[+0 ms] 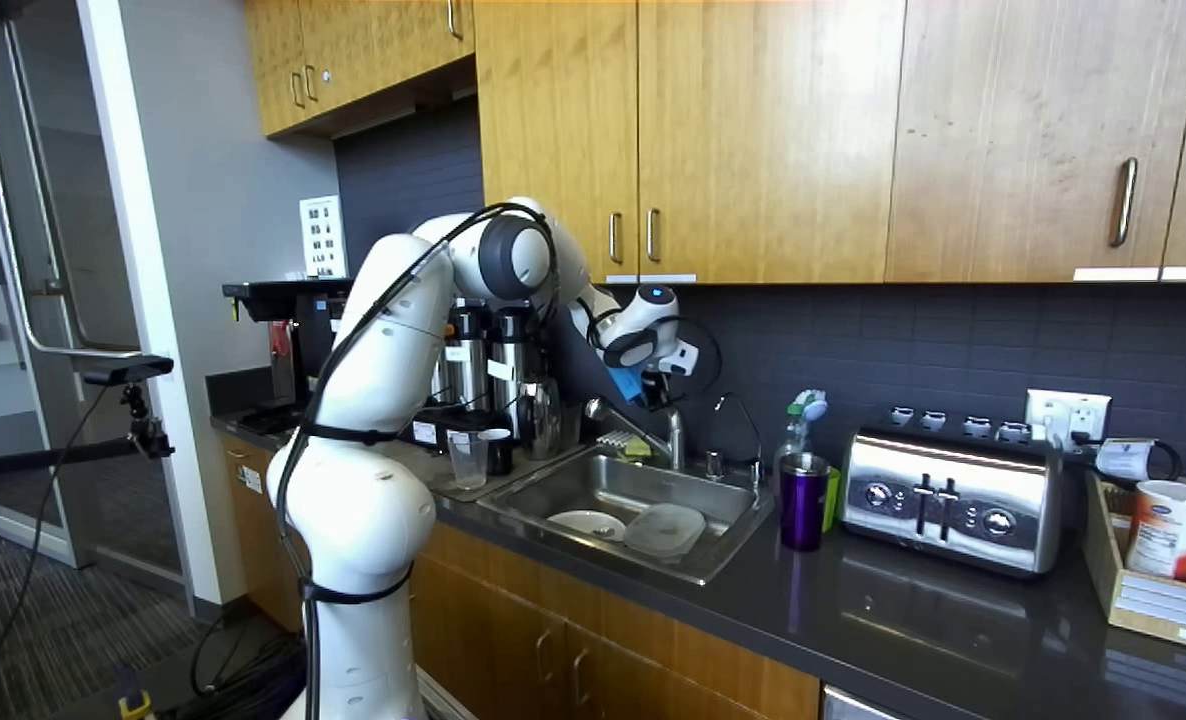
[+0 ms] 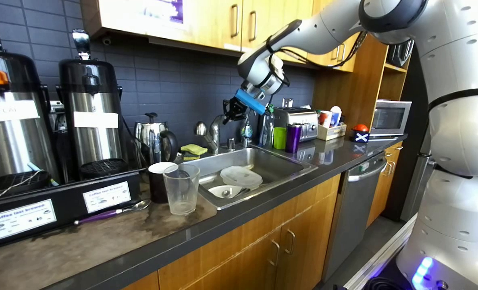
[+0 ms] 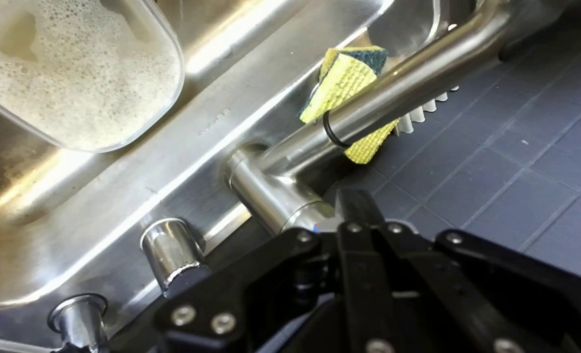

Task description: Move the faucet head to the left and then push the faucet handle upwards

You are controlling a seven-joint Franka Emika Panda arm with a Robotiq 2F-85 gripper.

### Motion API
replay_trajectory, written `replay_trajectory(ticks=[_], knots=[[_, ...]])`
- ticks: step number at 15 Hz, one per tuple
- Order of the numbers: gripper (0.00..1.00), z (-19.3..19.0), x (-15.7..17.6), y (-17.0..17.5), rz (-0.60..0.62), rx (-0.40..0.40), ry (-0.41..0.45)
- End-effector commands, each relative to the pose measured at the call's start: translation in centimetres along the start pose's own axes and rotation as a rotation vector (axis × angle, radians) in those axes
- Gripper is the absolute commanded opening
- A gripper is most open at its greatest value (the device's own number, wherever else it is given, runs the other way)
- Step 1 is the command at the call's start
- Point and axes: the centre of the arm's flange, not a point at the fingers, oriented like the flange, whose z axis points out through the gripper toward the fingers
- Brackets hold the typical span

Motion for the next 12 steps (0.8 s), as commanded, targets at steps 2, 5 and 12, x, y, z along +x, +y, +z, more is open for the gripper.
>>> replay_trajectory(ticks=[2, 5, 12], knots=[[0.00, -0.5, -1.3, -0.3, -0.085, -0.011, 0.000], [0.00, -0.2, -1.6, -0.9, -0.164, -0.025, 0.001], [0.00, 0.0, -1.2, -1.6, -0.332, -0.069, 0.032]])
